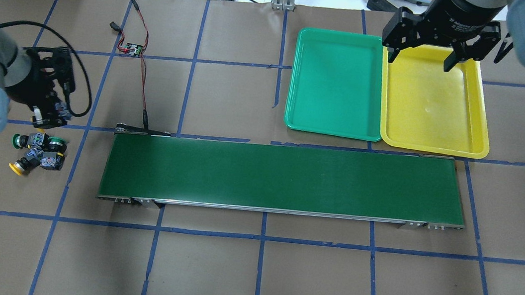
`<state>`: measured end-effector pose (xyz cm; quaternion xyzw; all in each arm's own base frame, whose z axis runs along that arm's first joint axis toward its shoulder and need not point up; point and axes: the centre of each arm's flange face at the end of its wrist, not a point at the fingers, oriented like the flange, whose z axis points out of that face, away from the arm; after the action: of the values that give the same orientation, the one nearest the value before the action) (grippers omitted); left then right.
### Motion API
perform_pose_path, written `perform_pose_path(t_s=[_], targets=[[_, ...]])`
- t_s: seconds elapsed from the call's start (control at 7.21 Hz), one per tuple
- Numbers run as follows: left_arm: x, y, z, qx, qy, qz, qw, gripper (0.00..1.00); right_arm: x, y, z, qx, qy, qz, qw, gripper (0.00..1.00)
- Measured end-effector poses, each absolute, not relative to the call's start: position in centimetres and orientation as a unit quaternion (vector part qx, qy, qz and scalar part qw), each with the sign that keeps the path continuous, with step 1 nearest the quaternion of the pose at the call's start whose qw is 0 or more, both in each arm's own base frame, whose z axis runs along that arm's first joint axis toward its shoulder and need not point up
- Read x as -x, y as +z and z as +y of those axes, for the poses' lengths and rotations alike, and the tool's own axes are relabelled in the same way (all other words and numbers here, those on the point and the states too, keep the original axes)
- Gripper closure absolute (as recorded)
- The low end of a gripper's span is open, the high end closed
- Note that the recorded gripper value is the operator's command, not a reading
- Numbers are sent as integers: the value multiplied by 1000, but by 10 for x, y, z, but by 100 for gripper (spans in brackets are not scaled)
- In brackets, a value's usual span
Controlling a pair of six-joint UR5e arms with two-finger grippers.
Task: Sort buttons by color to trays
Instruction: 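Carry the yellow-capped button onto the conveyor belt and release it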
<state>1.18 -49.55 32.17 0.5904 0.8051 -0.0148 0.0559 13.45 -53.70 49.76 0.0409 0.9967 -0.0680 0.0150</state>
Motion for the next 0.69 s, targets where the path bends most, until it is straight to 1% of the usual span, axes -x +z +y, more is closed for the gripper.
perform_pose_path(t_s=[0.14, 0.28, 0.55, 0.69], targets=[[60, 322, -486, -636, -17, 770, 52, 100, -134, 498, -537, -41, -68, 997, 15, 0], [111, 311, -464, -669, -14, 742, 47, 100, -134, 498, -537, -41, -68, 997, 15, 0], [140, 278, -419, -697, -21, 715, 47, 100, -134, 498, -537, -41, -68, 997, 15, 0], [141, 272, -414, -716, -22, 696, 51, 100, -134, 498, -537, -41, -68, 997, 15, 0]])
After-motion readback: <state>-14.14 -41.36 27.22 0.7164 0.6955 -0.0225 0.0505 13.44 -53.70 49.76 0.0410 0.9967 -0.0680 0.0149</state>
